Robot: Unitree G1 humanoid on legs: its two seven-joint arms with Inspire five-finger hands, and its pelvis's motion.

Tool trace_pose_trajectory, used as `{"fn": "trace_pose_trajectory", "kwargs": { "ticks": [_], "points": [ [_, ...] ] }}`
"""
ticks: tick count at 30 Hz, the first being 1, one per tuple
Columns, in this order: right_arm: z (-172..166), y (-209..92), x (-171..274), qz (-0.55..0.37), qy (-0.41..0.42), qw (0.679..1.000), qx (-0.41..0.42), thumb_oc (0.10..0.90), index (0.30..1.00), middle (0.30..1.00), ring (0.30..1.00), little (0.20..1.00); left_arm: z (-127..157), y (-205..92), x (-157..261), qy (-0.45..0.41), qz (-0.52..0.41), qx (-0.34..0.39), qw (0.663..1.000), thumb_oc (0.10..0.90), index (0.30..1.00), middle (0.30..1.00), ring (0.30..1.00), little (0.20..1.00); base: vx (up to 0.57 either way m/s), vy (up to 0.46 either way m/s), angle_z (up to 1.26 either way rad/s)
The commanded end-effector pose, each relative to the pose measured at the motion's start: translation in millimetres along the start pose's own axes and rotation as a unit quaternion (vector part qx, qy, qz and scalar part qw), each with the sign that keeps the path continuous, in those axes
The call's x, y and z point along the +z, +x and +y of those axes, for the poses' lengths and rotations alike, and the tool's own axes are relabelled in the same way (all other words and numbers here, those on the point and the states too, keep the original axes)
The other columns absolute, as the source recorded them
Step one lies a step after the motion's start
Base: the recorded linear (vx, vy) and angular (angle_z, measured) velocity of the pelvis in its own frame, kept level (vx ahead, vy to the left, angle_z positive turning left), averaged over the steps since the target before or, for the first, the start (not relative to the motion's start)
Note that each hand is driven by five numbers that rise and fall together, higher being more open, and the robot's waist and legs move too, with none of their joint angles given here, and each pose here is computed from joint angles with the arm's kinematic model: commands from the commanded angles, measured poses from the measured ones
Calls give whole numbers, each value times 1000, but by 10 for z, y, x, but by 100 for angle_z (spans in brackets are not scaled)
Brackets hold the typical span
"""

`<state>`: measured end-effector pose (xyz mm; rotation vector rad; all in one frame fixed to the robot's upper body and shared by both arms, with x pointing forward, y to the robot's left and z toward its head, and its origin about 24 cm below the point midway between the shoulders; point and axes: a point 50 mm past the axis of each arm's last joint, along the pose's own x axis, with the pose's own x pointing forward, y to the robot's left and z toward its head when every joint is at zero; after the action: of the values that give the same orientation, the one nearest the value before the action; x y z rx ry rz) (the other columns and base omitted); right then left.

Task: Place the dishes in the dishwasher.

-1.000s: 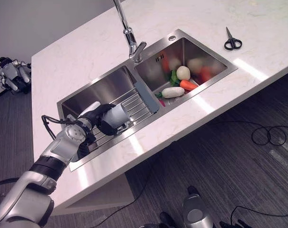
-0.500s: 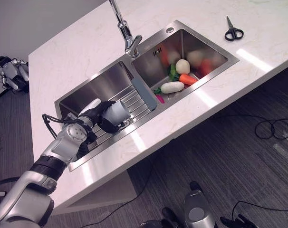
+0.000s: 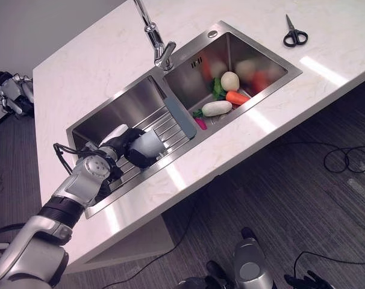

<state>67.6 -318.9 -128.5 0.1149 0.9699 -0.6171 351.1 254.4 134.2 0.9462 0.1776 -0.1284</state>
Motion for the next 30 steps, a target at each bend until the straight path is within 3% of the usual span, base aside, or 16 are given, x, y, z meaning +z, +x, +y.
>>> {"fn": "trace_pose_trajectory", "kwargs": {
  "ticks": [1,13,21,30],
  "points": [
    [-154,-77,-59,-8,-33,999,-4,800,900,900,900,900,395,-77,-44,-9,2,77,997,400,300,300,300,300,0,0,0],
    [-70,-78,-177,10,-31,999,0,800,900,900,900,900,598,-110,55,34,-16,143,989,400,300,300,300,300,-42,-3,2],
    [36,-63,-280,36,-9,999,4,800,900,900,900,900,1185,-317,275,91,-62,295,949,400,300,300,300,300,-79,-7,16],
    [97,-54,-346,56,3,998,4,800,900,900,900,900,1733,-696,477,51,-140,440,885,400,300,300,300,300,-35,10,16]
  ]
}}
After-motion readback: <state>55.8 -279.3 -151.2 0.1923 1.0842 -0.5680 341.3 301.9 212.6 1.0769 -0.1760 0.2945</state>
